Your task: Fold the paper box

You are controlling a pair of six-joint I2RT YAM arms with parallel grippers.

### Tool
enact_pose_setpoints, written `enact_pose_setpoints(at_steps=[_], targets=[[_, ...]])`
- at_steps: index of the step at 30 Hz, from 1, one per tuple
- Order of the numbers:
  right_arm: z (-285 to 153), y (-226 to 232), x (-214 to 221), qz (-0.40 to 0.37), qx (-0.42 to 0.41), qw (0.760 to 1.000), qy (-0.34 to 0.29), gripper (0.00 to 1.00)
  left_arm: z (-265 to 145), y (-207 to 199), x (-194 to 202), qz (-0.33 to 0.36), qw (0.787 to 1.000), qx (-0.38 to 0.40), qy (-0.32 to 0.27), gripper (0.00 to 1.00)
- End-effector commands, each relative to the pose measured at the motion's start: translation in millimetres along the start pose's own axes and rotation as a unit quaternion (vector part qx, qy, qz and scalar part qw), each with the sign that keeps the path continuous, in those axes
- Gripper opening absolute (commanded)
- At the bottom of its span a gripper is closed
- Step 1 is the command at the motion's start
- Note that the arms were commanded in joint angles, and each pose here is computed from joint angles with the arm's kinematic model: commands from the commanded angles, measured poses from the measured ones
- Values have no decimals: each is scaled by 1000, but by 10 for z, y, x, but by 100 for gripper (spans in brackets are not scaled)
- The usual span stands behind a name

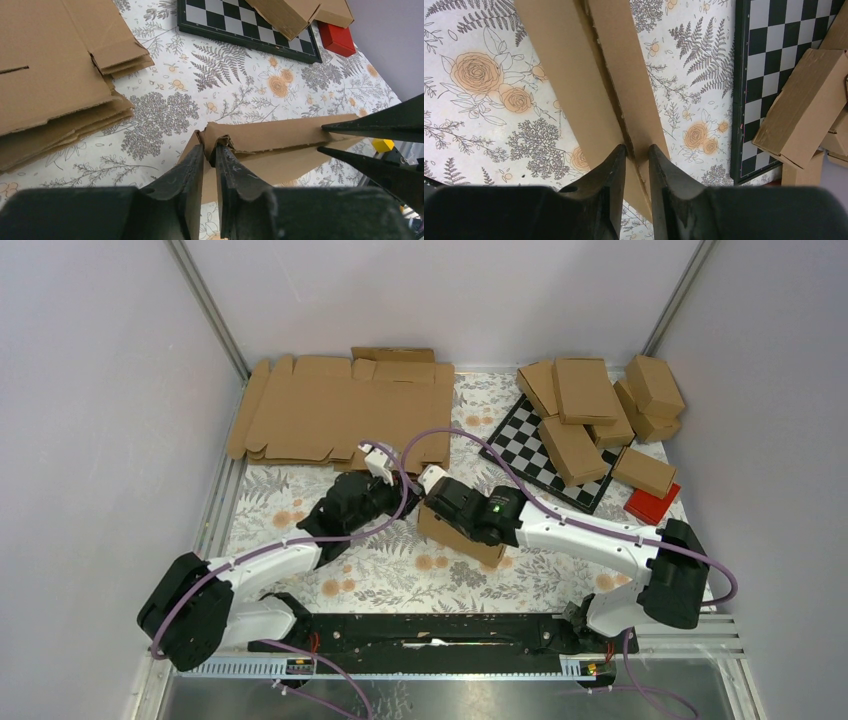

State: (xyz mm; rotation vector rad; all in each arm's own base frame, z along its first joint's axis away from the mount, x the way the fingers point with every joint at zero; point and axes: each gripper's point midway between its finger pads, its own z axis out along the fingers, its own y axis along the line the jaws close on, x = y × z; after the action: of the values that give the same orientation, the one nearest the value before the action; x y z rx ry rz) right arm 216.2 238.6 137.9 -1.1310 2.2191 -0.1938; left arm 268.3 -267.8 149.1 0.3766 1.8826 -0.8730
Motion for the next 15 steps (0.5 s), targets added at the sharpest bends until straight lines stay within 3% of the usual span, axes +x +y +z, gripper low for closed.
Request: enact_pose_setpoints(at_steps=[1,8,15], targets=[[-8,-45,88,9,9,1000,5,24,-101,-49,60,-5,1000,10,1,25],[-9,-38,105,12,7,1000,4,24,-302,14,181,-26,1000,-1,-13,58],[59,22,138,31,-4,1000,5,24,-450,-17,231,-76,997,2,-17,67]])
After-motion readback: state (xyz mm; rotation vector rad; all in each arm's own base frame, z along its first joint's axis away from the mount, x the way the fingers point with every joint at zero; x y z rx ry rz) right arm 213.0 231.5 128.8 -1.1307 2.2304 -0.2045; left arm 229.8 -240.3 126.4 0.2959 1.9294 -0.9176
